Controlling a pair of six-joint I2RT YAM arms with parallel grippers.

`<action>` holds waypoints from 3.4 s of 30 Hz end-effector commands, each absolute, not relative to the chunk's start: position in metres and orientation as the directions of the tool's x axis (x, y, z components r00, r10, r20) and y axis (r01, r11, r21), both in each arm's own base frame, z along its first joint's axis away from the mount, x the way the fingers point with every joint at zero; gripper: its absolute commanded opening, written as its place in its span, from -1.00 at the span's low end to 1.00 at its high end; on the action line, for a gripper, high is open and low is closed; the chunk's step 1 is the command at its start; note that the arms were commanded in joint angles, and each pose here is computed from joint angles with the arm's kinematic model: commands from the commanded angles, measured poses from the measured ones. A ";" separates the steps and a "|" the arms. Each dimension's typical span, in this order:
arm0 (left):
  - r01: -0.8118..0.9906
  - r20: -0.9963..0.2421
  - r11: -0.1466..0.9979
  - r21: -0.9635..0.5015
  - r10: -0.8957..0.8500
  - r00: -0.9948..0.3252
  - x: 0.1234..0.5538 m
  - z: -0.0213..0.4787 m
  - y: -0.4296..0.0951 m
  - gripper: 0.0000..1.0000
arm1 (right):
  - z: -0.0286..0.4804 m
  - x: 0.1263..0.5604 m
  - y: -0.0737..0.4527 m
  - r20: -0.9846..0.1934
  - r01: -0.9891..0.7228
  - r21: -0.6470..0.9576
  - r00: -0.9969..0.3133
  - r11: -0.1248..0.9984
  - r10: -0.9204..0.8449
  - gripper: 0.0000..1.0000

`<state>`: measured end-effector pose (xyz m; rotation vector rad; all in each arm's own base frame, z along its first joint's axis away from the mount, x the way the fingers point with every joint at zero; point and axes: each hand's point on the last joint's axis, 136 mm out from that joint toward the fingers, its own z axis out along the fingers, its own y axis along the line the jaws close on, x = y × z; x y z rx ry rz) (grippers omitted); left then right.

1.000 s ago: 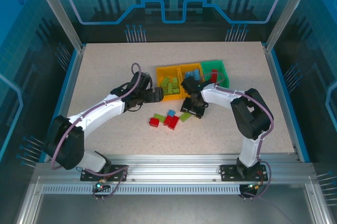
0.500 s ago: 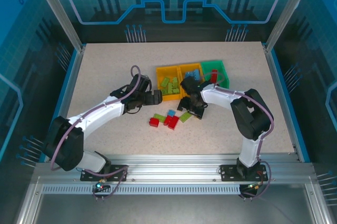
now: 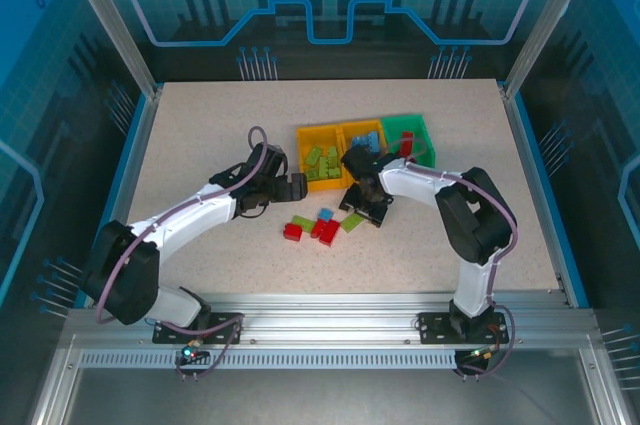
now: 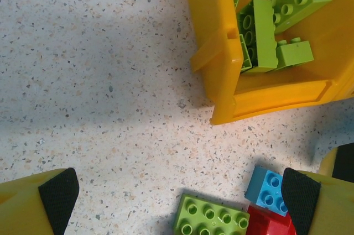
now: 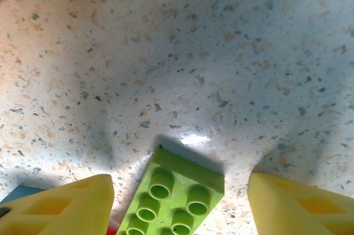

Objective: Sort the legos into containers by color

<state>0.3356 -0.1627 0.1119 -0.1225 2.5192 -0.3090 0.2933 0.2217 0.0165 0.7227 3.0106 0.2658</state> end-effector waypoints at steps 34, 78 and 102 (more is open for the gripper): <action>-0.097 -0.512 0.969 -0.229 -0.205 -0.834 0.313 0.091 -0.139 0.97 | 0.118 0.344 0.253 -0.178 0.113 0.299 -0.969 0.948 0.172 -0.24; 0.070 -0.412 0.960 -0.270 -0.049 -0.910 0.240 0.042 -0.187 0.73 | 0.176 0.428 0.257 -0.459 -0.100 0.230 -0.888 0.968 0.018 0.77; 0.086 -0.410 0.980 -0.177 0.006 -0.912 0.259 0.030 -0.189 -0.11 | 0.124 0.431 0.000 -0.463 0.272 0.012 -0.851 0.962 0.246 0.47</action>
